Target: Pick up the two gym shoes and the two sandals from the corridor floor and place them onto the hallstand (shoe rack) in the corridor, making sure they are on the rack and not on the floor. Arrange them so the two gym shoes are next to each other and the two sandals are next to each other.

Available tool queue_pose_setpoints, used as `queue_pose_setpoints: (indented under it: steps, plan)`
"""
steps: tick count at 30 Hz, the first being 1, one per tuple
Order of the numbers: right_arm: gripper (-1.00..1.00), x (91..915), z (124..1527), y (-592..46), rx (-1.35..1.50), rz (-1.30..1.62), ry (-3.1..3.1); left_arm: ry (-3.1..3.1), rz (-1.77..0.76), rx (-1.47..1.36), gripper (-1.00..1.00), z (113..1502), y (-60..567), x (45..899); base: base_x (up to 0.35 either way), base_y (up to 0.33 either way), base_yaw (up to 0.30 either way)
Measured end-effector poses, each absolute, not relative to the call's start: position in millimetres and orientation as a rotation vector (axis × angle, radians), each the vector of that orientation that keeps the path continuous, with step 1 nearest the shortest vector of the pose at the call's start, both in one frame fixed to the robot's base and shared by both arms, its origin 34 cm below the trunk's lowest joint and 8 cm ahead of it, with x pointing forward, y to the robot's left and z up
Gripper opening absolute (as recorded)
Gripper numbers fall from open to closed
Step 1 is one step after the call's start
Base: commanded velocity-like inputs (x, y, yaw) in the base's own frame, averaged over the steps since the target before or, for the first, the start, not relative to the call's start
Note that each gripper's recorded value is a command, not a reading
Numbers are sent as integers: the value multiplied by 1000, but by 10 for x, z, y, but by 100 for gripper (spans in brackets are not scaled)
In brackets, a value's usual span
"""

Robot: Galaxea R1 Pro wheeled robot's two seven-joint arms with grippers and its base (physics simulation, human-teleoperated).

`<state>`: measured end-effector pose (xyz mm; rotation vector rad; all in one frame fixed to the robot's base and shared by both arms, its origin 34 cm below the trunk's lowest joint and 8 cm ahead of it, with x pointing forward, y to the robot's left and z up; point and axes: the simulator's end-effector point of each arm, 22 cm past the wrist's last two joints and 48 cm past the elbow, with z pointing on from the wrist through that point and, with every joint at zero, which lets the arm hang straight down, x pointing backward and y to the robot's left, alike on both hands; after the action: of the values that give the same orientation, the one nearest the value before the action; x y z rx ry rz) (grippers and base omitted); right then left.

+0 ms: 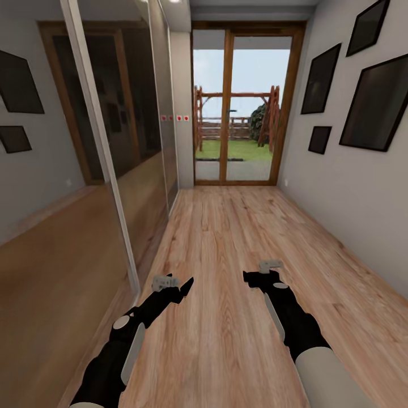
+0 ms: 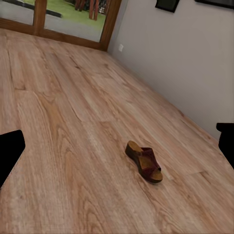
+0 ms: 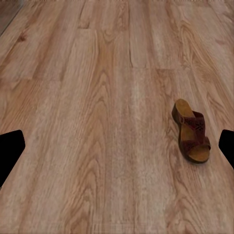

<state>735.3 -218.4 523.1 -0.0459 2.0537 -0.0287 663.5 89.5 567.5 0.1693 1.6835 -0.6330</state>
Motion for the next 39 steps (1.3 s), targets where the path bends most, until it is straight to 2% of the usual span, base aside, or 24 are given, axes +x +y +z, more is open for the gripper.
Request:
queue_pose_setpoints:
  steps: [39]
  plan:
    - [100,7353,5232,-2186,-46,-29,2053,1683,-633,169,100,5675,895,6635,347,0,0]
